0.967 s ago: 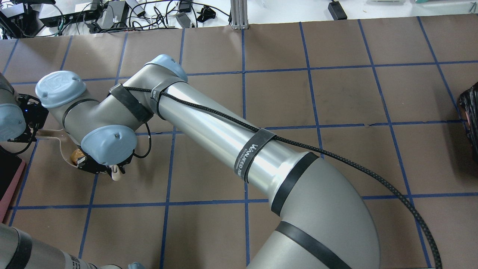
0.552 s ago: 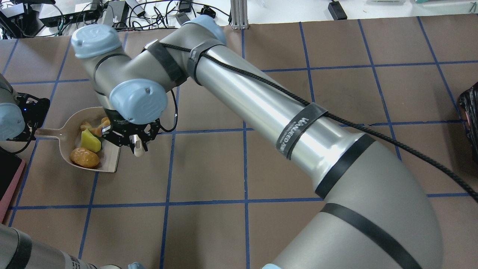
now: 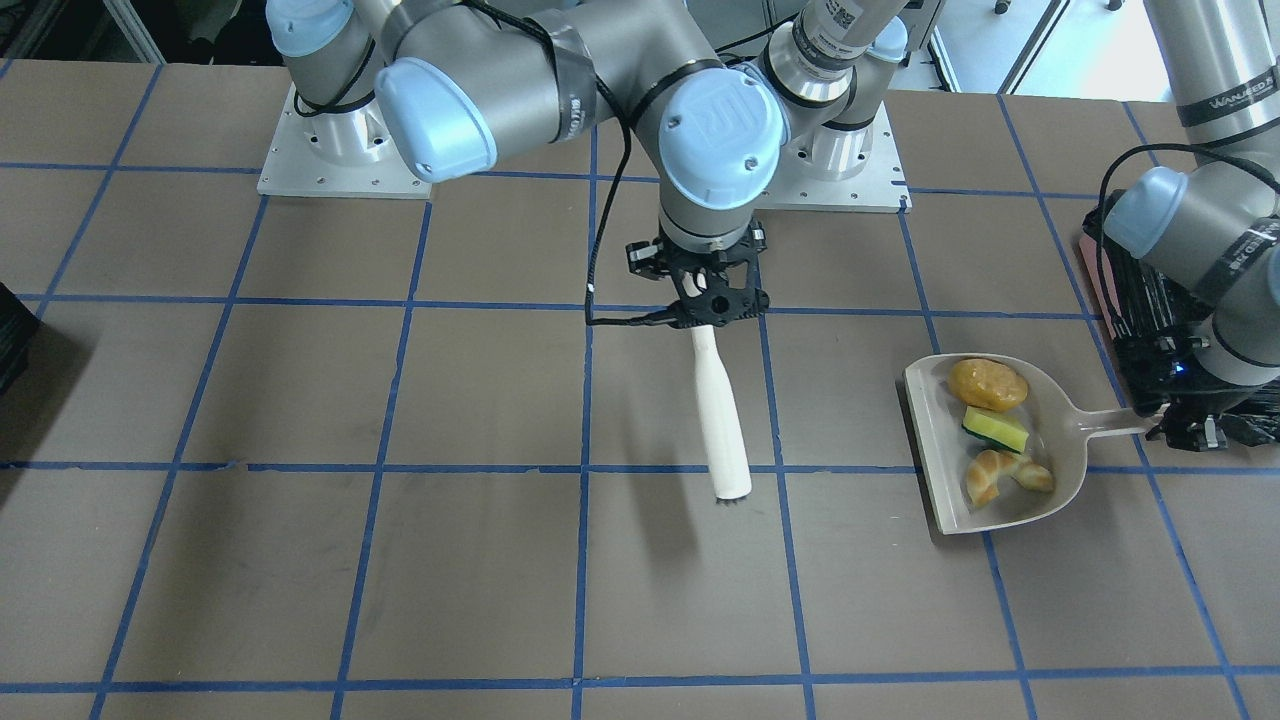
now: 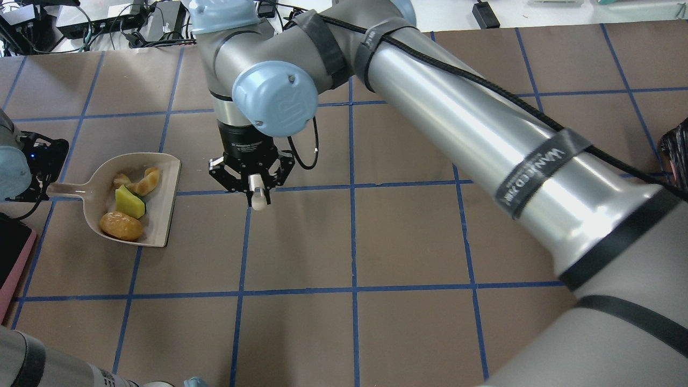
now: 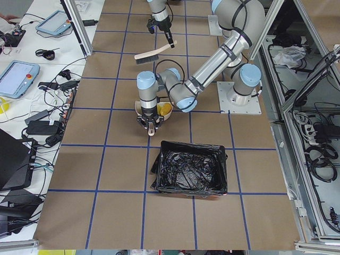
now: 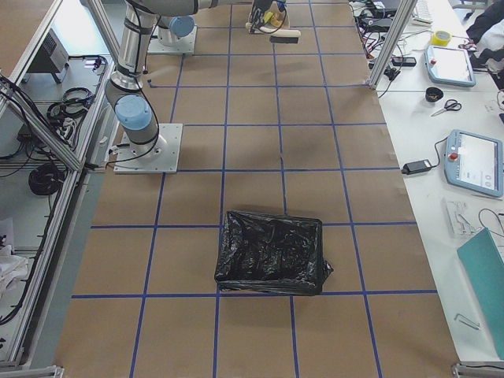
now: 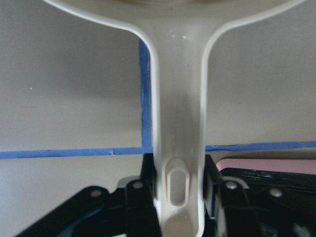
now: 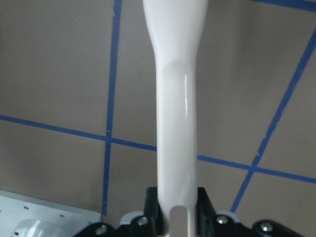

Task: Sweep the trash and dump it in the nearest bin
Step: 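Lift the loaded dustpan toward the bin with the left gripper while the right withdraws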

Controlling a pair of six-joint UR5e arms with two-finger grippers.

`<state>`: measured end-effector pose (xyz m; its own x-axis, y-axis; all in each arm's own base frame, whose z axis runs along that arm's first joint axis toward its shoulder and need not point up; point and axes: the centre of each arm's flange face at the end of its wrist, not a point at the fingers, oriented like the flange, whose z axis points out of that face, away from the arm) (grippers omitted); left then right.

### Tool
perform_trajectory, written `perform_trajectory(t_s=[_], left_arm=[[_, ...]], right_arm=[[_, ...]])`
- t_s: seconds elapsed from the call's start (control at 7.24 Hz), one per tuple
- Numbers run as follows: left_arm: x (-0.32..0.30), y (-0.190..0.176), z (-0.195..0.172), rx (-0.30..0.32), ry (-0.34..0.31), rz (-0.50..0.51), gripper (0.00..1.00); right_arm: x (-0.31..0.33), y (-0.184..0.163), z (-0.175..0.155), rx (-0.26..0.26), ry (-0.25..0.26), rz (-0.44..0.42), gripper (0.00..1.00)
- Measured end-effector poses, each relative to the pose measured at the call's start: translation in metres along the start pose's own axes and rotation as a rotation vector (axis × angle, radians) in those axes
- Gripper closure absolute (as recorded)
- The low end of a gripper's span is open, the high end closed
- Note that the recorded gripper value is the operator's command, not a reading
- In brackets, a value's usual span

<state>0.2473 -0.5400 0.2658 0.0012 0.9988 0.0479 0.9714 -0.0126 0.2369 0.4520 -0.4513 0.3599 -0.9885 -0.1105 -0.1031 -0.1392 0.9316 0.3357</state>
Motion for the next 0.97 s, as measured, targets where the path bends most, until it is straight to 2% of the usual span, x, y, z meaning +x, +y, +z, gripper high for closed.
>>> perform_trajectory(t_s=[0.28, 0.41, 0.55, 0.69, 0.97], left_arm=[[0.001, 0.020, -0.022, 0.092, 0.013, -0.020, 1.00], [0.009, 0.042, -0.029, 0.131, 0.003, -0.061, 1.00], [0.022, 0.071, -0.040, 0.150, -0.007, -0.104, 1.00], [0.035, 0.103, -0.058, 0.157, -0.017, -0.138, 1.00], [0.065, 0.175, -0.091, 0.140, -0.043, -0.176, 1.00]], right_arm=[[0.053, 0.055, 0.034, 0.041, 0.038, 0.071, 1.00], [0.073, 0.076, 0.063, 0.094, 0.054, 0.091, 1.00], [0.086, 0.086, 0.089, 0.148, 0.051, 0.111, 1.00], [0.091, 0.090, 0.102, 0.180, 0.043, 0.120, 1.00], [0.091, 0.092, 0.120, 0.175, 0.046, 0.145, 1.00]])
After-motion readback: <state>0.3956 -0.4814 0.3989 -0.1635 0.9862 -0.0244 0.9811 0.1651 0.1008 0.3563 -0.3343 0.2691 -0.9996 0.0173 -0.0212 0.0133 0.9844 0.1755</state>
